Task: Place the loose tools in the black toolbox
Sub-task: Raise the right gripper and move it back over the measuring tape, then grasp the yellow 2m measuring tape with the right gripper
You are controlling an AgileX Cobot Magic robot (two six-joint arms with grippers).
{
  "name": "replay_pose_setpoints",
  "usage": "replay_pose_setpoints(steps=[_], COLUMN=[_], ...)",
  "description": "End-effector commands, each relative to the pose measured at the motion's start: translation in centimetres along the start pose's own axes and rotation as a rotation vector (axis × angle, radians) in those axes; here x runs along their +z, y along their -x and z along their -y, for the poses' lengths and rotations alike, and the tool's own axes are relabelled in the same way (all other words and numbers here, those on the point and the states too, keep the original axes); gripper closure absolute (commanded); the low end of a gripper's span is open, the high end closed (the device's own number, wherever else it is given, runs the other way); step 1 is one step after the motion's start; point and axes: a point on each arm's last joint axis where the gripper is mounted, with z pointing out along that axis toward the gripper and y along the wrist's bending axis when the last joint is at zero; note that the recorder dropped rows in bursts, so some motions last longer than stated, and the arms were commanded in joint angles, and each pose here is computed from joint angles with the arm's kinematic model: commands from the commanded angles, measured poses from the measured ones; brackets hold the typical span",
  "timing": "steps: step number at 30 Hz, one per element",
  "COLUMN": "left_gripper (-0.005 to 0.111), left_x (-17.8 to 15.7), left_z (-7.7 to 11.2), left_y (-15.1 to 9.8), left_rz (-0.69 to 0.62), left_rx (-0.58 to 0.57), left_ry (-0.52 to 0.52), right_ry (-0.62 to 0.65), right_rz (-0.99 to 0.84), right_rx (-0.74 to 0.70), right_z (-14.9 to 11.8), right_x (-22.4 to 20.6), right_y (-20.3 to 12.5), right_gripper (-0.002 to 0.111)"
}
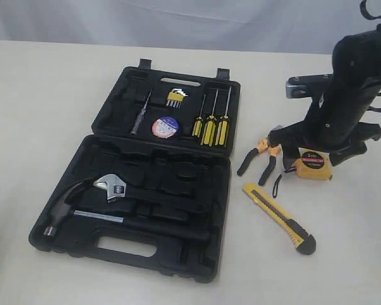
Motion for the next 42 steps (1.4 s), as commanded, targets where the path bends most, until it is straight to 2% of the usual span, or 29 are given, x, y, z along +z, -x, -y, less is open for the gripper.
replay_pose_setpoints(steps=[1, 7, 11, 14, 30, 33, 40, 42], left_gripper=[0.107, 0.107, 0.107, 0.107, 0.107, 0.107, 0.107, 0.107], left_x=[0.0, 0.0, 0.0, 0.0, 0.0, 0.0, 0.0, 0.0], left_z=[0.0, 0.0, 0.0, 0.0, 0.0, 0.0, 0.1, 0.1], left_y=[0.2, 0.2, 0.2, 0.2, 0.2, 0.2, 0.2, 0.1], left_rz=[0.001, 0.001, 0.001, 0.001, 0.001, 0.001, 0.001, -0.001], left_rx=[0.006, 0.006, 0.006, 0.006, 0.006, 0.006, -0.001, -0.002], left_ry=[-0.005, -0.005, -0.005, -0.005, -0.005, -0.005, -0.007, -0.006], right_ry=[-0.018, 0.017, 0.114, 0.133, 0.085, 0.085, 0.089, 0.106], right_rz=[0.009, -0.013, 0.026, 0.045, -0.020, -0.020, -0.039, -0.035], right_rx=[0.025, 0.080, 0.065, 0.059, 0.009, 0.015, 0.024, 0.043], right_z=[1.3, 4.0, 3.5, 3.3, 3.6, 3.6, 3.6, 3.4], right_x=[-0.1, 0.2, 0.2, 0.3, 3.4, 3.4, 3.3, 2.7], right_y=[0.6, 0.6, 1.0, 1.2, 1.1, 1.1, 0.9, 0.9], right_gripper=[0.031, 0.034, 0.034, 0.034, 0.036, 0.053, 0.105, 0.109])
